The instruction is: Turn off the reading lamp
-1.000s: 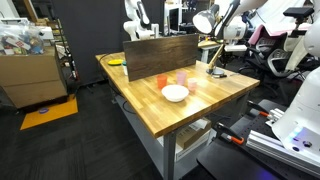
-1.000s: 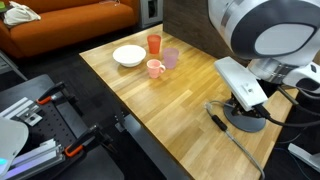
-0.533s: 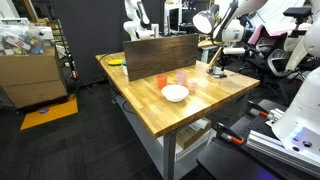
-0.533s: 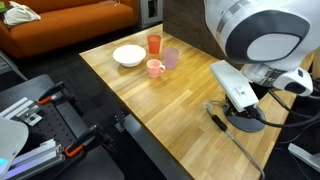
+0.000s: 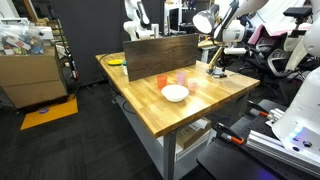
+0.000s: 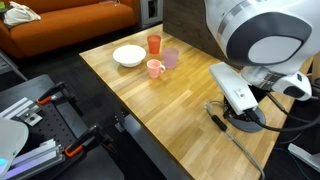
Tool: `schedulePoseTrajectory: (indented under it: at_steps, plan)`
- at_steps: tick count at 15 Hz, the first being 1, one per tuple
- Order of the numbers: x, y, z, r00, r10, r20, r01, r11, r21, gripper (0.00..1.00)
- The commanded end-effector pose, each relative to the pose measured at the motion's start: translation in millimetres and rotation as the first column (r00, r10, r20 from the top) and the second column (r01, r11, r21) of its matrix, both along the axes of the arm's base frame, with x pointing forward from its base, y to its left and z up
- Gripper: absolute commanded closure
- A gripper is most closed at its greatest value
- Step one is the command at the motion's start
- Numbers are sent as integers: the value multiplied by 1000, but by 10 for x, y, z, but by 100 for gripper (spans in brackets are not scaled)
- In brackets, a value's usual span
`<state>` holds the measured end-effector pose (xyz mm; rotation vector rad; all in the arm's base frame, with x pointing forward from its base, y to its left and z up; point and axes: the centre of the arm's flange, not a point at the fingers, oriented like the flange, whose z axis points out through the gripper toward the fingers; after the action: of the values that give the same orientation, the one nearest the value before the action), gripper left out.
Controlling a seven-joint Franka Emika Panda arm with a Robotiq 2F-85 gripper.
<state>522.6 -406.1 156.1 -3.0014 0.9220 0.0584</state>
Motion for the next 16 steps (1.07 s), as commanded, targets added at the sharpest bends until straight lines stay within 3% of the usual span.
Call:
schedulePoseTrajectory:
  at_steps: [1,8,16]
  plan:
    - [-101,3,14,1000,-24,-13,24,999,38,100]
    - [-247,-1,-74,998,-38,-46,41,997,68,100]
    - [-154,20,-32,999,-18,-39,21,998,63,100]
